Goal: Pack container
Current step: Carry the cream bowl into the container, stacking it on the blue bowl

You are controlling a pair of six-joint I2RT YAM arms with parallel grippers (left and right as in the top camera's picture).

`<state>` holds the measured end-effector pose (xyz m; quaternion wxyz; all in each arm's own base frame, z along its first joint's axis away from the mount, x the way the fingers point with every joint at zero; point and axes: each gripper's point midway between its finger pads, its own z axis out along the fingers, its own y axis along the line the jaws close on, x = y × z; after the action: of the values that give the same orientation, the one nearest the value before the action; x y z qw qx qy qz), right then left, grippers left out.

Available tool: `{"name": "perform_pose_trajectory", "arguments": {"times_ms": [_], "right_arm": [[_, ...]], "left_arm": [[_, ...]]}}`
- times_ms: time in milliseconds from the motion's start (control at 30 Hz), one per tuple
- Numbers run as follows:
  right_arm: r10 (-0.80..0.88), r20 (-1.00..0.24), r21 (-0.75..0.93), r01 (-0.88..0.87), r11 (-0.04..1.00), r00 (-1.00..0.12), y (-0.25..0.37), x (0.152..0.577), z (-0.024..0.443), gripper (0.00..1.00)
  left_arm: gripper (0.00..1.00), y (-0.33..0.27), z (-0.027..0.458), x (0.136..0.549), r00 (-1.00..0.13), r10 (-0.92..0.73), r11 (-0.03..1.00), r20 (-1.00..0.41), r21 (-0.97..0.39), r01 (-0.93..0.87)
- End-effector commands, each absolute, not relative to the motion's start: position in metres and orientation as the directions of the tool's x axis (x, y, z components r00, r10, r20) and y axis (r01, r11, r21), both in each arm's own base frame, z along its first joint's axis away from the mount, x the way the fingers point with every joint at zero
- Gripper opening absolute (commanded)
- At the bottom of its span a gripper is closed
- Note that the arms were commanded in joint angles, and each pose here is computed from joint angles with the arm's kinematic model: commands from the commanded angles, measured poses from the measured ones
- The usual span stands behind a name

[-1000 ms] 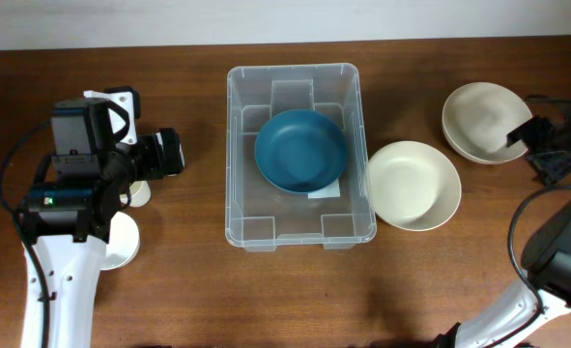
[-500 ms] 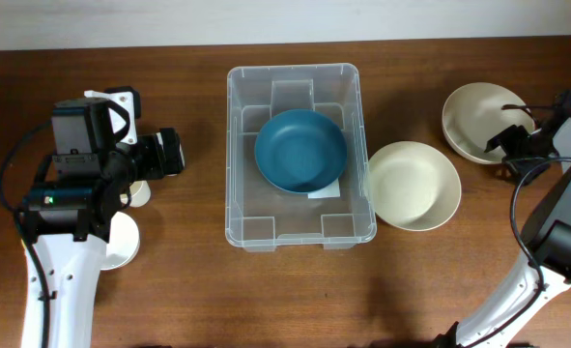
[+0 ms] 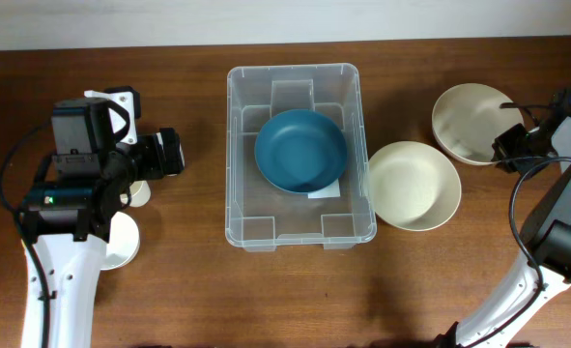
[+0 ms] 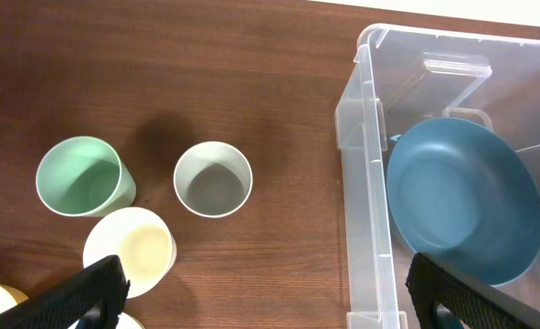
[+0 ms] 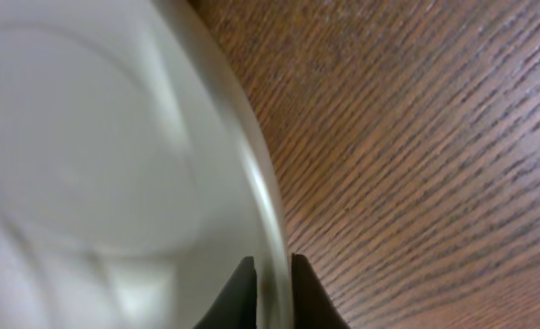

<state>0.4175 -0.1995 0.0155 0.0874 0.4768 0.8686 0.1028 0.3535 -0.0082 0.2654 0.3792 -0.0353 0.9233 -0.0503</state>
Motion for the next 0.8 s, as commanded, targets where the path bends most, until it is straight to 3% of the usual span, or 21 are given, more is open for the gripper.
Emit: {"name": "perform_pose_trajectory", "arguments": {"times_ms": [0,233,333,567,767], "right_arm": [[0.845,-0.039,0.26,0.811,0.523,-0.533,-0.195,0.416,0.011,0.04],[0.842,-0.016,0.333,0.791,0.514,-0.54,-0.186,0.426,0.017,0.04],[0.835,-0.042,0.403,0.756,0.516,-0.548,-0.183,0.44,0.041,0.04],[0.742,-0.342,0.487,0.566,0.665,-0.577,-0.174,0.466,0.176,0.04],[0.506,-0.558,0.455,0.267,0.849,-0.657,-0.08,0.471,0.273,0.04]], "left_arm": [[1.0,-0.011,0.273,0.356,-0.698,-0.08,0.994,-0.711,-0.111,-0.002],[1.0,-0.011,0.273,0.356,-0.698,-0.08,0.994,-0.711,-0.11,-0.002],[1.0,-0.011,0.273,0.356,-0.698,-0.08,0.994,-0.711,-0.11,-0.002],[1.0,-0.011,0.273,0.356,-0.699,-0.08,0.994,-0.711,-0.11,-0.002],[1.0,-0.011,0.273,0.356,-0.7,-0.08,0.994,-0.71,-0.111,-0.002]]}}
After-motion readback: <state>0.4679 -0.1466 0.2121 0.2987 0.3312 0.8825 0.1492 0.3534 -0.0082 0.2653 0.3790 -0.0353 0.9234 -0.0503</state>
